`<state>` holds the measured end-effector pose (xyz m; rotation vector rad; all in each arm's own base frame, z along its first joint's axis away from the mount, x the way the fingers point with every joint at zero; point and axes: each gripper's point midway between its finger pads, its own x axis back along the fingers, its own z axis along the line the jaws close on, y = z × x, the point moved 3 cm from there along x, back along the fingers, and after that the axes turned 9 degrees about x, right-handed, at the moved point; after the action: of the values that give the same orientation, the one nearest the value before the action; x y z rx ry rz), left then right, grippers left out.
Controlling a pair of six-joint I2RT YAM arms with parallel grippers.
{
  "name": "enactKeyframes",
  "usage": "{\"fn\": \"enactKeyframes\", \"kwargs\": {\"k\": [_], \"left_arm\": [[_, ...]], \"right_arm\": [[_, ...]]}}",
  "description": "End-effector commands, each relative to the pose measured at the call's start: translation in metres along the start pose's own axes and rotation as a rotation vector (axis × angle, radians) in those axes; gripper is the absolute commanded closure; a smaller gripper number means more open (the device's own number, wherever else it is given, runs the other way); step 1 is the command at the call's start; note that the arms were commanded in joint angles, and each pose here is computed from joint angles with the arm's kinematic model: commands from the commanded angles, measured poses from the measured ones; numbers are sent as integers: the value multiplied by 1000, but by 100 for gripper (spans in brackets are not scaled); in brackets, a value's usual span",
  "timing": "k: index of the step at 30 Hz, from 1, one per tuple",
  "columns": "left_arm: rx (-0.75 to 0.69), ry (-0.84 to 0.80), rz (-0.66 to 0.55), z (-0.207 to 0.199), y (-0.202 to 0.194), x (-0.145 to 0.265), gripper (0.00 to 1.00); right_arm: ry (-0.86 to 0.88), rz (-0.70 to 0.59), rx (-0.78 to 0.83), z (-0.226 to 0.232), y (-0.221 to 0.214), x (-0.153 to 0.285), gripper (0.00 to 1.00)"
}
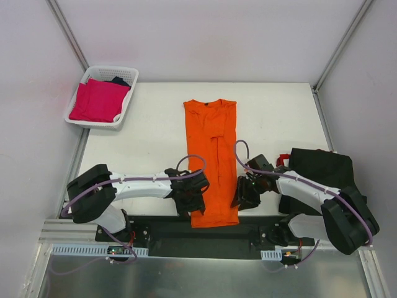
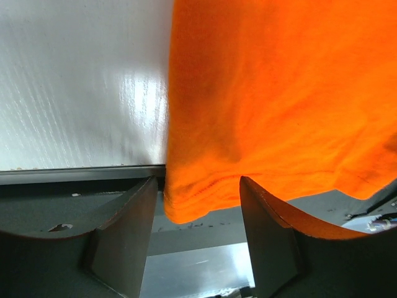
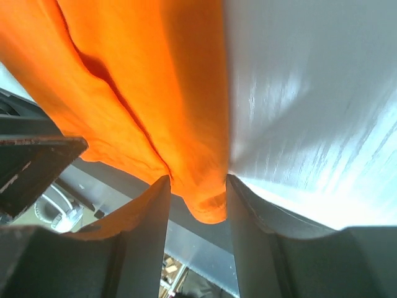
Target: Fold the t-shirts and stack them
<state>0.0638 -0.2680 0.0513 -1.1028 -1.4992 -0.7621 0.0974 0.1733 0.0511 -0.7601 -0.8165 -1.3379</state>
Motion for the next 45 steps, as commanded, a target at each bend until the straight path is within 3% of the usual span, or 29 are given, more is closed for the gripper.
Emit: {"fn": "enactKeyframes", "kwargs": {"k": [1,15,34,40,43,44,45], "left_arm": [[15,-30,0,0,-3,8,44],[25,-1,35,0,-17,-8,50],[37,-16,62,9,-34,-9,50],[60,-3,59,21,-33,-10,90],[55,8,60,21,-33,-12,98],[50,11,60,21,-33,-13,99],[46,9,62,19,-34,-13,100]], "right_arm": [[-17,-47,26,2,11,2,56],[-20,3,6,-11,-13,-13,58],[-27,19,-8,-17,-49,-15,59],[-29,6,-3,-15,-46,-14,62],[-28,7,-5,-16,-46,-17,75],[-29,5,-6,-16,-46,-18,89],[-30,4,-9,-16,-46,-18,92]]}}
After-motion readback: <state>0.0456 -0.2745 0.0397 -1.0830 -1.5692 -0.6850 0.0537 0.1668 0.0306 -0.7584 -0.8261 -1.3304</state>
